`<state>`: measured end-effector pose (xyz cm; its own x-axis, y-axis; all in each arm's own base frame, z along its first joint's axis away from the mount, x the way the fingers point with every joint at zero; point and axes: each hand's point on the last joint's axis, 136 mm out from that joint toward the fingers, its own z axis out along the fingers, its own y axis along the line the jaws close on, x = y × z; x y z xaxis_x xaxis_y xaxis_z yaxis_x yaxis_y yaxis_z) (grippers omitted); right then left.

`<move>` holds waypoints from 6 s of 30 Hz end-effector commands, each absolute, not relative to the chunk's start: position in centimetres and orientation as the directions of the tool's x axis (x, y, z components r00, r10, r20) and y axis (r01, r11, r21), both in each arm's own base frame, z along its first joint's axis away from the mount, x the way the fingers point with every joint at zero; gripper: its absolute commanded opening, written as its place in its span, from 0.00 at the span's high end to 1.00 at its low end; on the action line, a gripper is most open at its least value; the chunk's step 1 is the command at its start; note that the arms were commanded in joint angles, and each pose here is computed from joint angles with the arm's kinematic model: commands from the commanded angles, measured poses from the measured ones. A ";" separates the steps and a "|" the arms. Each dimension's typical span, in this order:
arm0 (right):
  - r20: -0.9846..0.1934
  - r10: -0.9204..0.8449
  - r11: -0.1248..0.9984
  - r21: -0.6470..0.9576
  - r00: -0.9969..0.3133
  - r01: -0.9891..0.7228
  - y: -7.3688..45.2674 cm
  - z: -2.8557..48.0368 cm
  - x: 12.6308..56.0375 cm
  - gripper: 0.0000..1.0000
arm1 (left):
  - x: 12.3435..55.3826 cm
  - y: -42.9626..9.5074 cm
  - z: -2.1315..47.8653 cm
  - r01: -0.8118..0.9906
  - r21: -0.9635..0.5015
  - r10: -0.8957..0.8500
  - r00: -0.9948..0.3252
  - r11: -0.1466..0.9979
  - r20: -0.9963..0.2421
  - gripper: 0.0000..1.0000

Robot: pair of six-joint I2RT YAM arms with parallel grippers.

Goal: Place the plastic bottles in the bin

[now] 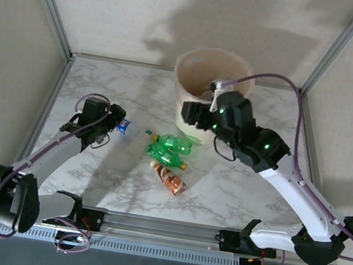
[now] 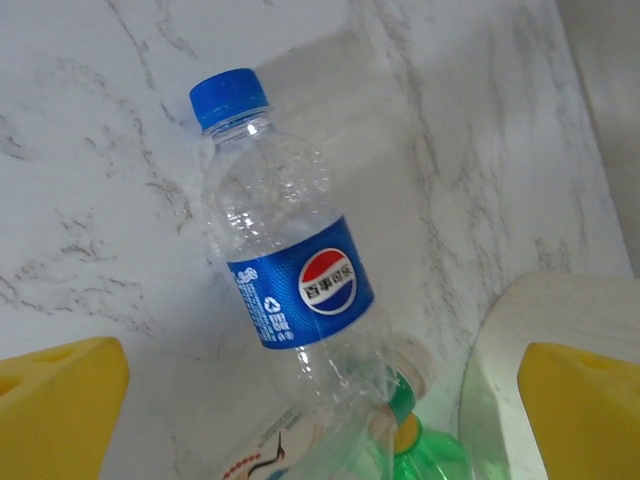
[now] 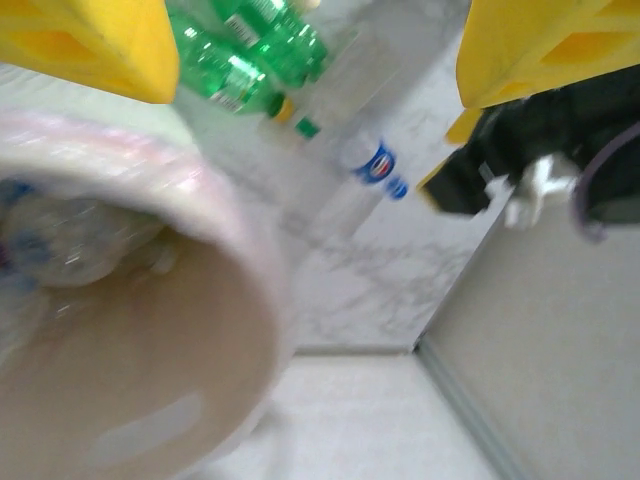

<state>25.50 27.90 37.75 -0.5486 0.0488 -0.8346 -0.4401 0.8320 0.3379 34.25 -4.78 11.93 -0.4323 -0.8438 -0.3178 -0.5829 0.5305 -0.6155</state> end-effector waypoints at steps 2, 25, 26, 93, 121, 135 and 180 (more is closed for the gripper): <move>-0.838 0.027 0.832 0.320 -0.544 -0.453 30.4 36.5 23.6 0.25 | 36.6 -4.8 12.3 -0.603 -0.613 -0.859 -0.384 0.511 -0.339 0.01; -0.799 0.044 0.851 0.345 -0.600 -0.397 30.6 32.2 21.5 0.23 | 39.8 -6.8 3.8 -0.686 -0.416 -0.802 -0.505 0.598 -0.319 0.16; -0.797 0.048 0.852 0.348 -0.602 -0.391 30.4 32.0 21.4 0.23 | 39.9 -6.9 3.6 -0.685 -0.410 -0.798 -0.510 0.602 -0.320 0.18; -0.718 0.271 0.838 0.504 -0.641 -0.210 19.3 27.9 17.6 0.22 | 47.7 -30.0 39.8 0.095 -0.544 -0.436 -0.493 0.834 -0.753 0.22; -0.498 -0.277 0.837 0.294 -0.821 -0.461 29.5 10.4 14.4 0.06 | 35.2 -11.1 32.1 -0.136 -0.634 -0.632 -0.375 0.761 -0.678 0.01; -0.423 -0.399 0.843 0.179 -0.814 -0.507 30.9 5.9 14.8 0.08 | 33.3 -9.3 25.1 -0.237 -0.544 -0.587 -0.458 0.805 -0.668 0.05; -0.809 0.000 0.848 0.312 -0.588 -0.429 31.8 33.0 20.0 0.41 | 33.5 -8.0 22.9 -0.306 -0.593 -0.662 -0.454 0.745 -0.596 0.10</move>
<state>18.16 34.01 29.14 -0.6419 -0.0985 -0.7604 -0.5033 0.8023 0.3209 33.42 -8.13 22.56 -0.4661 -0.6495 -0.6007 -0.3132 0.7562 -0.5746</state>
